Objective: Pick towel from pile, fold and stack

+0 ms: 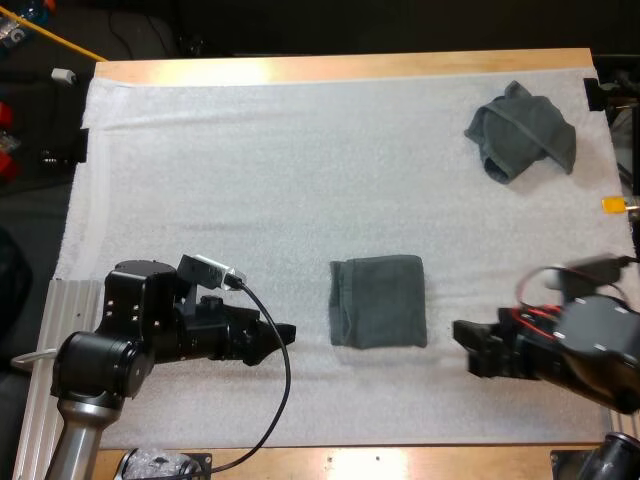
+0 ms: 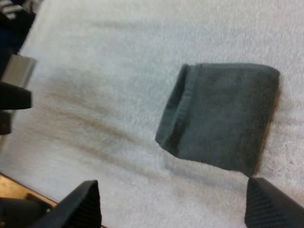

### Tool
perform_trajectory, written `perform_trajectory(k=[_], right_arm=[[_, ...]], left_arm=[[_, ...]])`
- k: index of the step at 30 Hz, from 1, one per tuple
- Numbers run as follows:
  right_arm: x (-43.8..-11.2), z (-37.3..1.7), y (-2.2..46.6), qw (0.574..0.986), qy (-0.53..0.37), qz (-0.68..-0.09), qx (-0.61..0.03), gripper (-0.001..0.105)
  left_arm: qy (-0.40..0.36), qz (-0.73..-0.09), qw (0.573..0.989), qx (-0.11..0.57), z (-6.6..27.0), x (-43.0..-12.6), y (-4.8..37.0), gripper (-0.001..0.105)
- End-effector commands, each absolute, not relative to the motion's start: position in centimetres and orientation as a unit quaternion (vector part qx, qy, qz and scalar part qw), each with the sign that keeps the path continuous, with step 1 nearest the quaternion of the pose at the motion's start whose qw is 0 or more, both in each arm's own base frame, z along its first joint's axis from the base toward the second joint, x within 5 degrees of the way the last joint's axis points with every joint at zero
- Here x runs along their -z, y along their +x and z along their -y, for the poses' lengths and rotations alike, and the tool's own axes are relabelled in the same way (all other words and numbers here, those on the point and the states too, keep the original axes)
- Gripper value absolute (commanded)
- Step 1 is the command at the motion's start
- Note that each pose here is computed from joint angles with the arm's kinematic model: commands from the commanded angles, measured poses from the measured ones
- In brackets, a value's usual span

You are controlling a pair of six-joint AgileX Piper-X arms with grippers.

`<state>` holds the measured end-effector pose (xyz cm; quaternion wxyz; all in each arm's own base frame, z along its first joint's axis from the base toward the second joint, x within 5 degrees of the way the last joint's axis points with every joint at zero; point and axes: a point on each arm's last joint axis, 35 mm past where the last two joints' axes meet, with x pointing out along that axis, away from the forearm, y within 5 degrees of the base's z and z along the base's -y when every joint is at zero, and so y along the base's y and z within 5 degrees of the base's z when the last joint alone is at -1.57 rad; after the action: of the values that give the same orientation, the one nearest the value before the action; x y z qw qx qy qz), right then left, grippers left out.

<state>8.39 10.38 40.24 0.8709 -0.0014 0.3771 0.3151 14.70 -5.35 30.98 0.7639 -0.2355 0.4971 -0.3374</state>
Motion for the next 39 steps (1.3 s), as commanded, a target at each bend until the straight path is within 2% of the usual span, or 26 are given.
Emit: perform_trajectory(k=[1, 7, 14, 18, 25, 36, 39], right_arm=[[-40.5, -9.8, 7.9, 0.872, 0.003, -0.373, -0.315, 0.062], [-40.8, -8.2, 6.6, 0.873, 0.006, -0.369, -0.319, 0.062], [-40.2, -7.7, 6.2, 0.863, -0.013, -0.400, -0.309, 0.074], [-40.1, -7.6, 6.2, 0.861, -0.016, -0.405, -0.307, 0.074], [-40.0, -7.6, 6.2, 0.861, -0.014, -0.408, -0.304, 0.074], [-40.0, -7.6, 6.2, 0.861, -0.008, -0.410, -0.300, 0.074], [-40.0, -7.6, 6.2, 0.861, -0.008, -0.410, -0.300, 0.074]], left_arm=[[-0.233, -0.483, 0.773, 0.340, 5.4, -31.2, 14.9, 0.071], [-0.236, -0.486, 0.779, 0.318, 5.6, -30.5, 16.6, 0.071], [-0.234, -0.525, 0.753, 0.320, 7.0, -28.2, 19.2, 0.071], [-0.218, -0.559, 0.728, 0.333, 9.6, -26.1, 20.7, 0.071], [-0.232, -0.594, 0.714, 0.288, 12.9, -21.7, 23.7, 0.071], [-0.283, -0.659, 0.661, 0.222, 14.2, -14.8, 26.4, 0.071], [-0.295, -0.671, 0.641, 0.227, 14.4, -13.6, 26.6, 0.071]])
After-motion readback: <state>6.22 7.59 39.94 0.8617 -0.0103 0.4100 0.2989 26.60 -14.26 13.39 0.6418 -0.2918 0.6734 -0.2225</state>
